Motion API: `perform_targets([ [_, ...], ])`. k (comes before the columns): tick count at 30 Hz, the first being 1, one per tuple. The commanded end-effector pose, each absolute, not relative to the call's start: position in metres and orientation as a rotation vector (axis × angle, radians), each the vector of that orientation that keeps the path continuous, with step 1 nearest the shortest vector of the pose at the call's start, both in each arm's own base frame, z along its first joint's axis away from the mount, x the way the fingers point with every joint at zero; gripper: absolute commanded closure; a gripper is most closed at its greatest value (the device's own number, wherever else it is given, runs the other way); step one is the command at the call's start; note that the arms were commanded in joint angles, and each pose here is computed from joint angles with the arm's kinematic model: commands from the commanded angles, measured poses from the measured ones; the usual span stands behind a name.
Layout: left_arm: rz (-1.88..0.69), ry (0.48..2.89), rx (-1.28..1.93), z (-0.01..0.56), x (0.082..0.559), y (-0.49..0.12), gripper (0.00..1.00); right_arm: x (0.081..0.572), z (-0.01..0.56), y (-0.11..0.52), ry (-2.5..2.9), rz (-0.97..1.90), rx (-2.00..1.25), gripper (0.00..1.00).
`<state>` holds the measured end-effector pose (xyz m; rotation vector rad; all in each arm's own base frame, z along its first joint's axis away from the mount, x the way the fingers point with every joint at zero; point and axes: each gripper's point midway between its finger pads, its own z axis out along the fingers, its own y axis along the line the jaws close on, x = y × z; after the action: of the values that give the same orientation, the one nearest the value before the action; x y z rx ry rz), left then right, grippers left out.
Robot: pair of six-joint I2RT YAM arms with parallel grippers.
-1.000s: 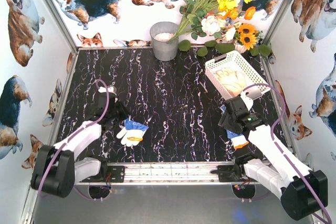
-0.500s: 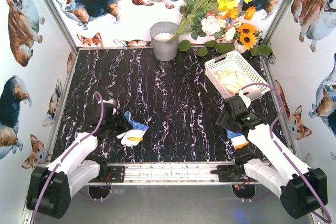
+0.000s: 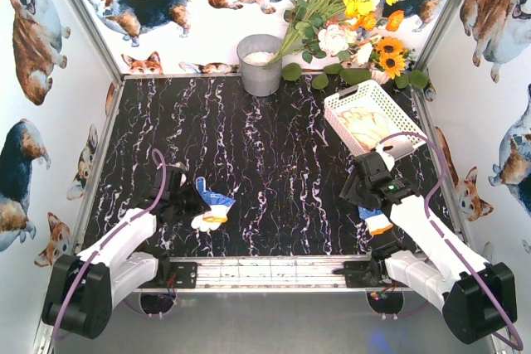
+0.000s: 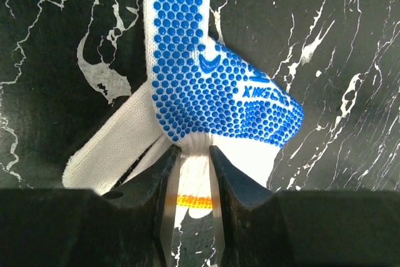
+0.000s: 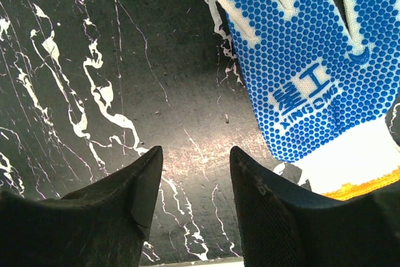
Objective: Put the gloves into the storage basket
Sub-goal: Adjust the glove at the center of the board.
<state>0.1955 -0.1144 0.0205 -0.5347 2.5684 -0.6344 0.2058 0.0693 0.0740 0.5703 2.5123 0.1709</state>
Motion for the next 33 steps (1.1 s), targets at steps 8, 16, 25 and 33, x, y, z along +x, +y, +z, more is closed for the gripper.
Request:
perform_targets([
  [8, -0.688, 2.58, -0.502, 0.007, 0.193, -0.123, 0.96, 0.213, 0.082, 0.076, 2.461, 0.24, 0.577, 0.51],
  [16, -0.995, 2.422, -0.318, 0.063, 0.216, -0.163, 1.0, 0.211, 0.104, 0.133, 2.49, 0.619, 0.307, 0.51],
  [25, -1.148, 2.316, -0.256, 0.115, 0.226, -0.188, 1.0, 0.207, 0.141, 0.227, 2.332, 1.134, 0.221, 0.44],
  [33, -1.232, 2.271, -0.27, 0.136, 0.223, -0.197, 1.0, 0.202, 0.157, 0.288, 2.247, 1.428, 0.26, 0.42],
])
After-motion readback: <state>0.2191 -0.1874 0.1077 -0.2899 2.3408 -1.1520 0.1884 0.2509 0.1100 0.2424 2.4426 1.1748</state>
